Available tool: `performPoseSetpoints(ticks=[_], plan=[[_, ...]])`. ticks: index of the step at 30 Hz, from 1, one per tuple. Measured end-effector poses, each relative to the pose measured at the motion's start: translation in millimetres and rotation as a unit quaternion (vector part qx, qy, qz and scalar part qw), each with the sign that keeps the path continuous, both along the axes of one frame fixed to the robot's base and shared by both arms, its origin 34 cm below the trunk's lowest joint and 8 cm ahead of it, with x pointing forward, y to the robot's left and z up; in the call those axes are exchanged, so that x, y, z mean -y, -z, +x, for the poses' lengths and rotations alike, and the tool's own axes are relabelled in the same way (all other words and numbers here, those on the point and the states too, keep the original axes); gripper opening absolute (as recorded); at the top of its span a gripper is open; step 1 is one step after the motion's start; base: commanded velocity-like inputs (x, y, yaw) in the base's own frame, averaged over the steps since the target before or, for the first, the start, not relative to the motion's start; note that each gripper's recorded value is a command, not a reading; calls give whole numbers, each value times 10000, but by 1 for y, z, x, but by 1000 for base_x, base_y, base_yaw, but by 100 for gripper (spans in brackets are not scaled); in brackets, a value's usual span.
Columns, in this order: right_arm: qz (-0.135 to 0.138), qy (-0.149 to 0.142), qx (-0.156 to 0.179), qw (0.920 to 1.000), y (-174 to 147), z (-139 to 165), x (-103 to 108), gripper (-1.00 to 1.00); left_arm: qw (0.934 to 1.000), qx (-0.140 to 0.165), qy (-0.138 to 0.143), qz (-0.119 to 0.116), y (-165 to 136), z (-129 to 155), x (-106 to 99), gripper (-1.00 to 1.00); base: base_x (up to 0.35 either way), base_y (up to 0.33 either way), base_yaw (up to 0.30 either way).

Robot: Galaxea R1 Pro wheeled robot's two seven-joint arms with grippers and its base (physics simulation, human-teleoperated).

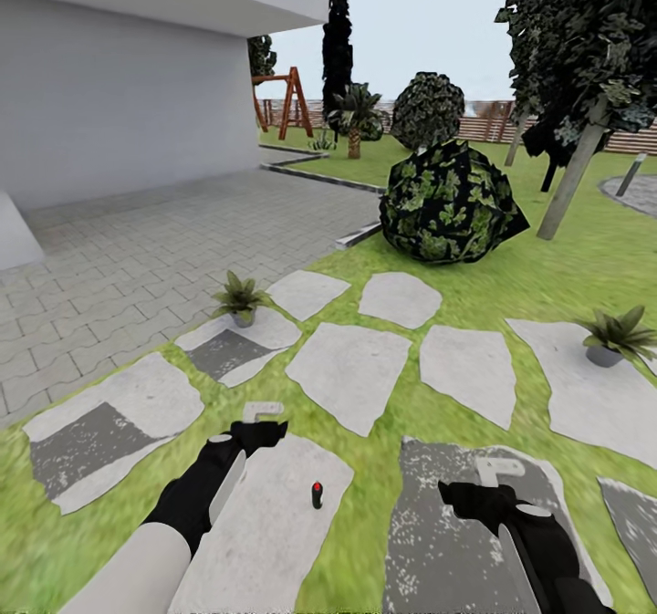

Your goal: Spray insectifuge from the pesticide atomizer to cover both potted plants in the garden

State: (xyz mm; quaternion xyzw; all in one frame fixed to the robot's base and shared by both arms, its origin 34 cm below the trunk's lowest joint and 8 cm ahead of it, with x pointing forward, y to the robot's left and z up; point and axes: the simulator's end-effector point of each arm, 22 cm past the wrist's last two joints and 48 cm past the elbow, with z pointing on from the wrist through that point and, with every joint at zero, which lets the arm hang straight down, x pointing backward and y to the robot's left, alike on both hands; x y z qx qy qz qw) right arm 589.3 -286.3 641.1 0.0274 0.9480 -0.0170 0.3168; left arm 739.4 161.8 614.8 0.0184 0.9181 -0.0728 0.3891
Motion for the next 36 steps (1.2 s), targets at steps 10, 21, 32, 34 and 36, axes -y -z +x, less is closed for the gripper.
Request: performPoseSetpoints(ticks=[10,21,32,34,36], plan=[[2,0,-75,10000,24,-4,0,100,9916,1273,-173,-113,-21,34,-3,100,0,0,64],[8,0,-159,9999,34,-6,-1,100,9904,1364,-196,-113,-10,32,-4,100,0,0,70],[7,1,-242,9997,62,-11,-1,100,9915,1281,-200,-113,22,27,-4,100,0,0,71],[8,0,-259,9997,68,-13,-1,100,9917,1266,-200,-112,28,26,-4,100,0,0,31],[9,0,-275,9996,73,-14,-1,100,9919,1250,-200,-112,34,25,-4,100,0,0,-27]])
